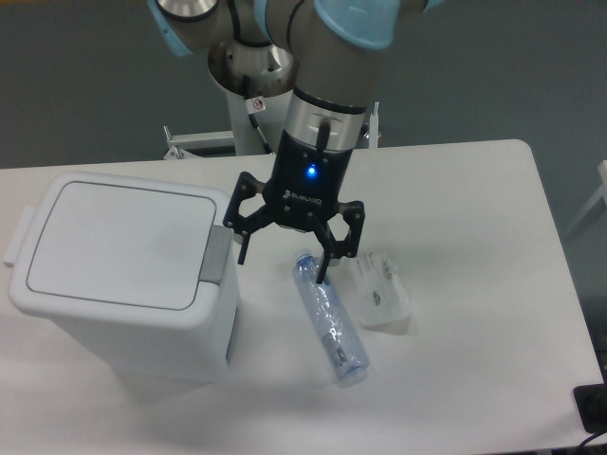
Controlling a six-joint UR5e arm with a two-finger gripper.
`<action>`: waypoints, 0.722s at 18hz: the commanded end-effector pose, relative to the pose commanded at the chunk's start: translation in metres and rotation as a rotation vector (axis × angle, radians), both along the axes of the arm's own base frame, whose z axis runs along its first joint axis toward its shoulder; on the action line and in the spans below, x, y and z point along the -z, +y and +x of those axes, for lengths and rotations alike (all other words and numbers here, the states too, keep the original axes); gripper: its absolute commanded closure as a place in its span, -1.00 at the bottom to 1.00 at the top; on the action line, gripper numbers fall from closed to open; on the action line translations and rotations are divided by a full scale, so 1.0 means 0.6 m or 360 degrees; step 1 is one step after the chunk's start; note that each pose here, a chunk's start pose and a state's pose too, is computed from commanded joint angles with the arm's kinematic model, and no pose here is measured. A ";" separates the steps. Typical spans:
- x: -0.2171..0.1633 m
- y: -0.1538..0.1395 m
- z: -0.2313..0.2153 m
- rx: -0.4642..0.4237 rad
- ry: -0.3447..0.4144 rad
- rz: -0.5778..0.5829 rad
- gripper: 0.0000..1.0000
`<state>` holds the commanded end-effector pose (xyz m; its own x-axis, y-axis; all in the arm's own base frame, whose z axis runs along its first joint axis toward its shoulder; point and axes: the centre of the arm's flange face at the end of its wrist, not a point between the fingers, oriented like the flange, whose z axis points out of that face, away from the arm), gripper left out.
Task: Open the trash can
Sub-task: 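Lower the open gripper onto the grey tab at the lid edge, then press down on the grey tab with the gripper to release the lid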
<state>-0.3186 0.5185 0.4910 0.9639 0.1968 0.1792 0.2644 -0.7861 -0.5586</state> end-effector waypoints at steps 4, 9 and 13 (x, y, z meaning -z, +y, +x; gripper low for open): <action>0.017 -0.008 0.011 0.0013 -0.0001 -0.0011 -1.00; 0.022 -0.005 0.018 0.0019 -0.0011 -0.0019 -1.00; 0.029 -0.002 0.017 0.0021 -0.0020 -0.0027 -1.00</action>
<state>-0.3084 0.5174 0.4736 0.9641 0.1871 0.1882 0.2608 -0.7991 -0.5417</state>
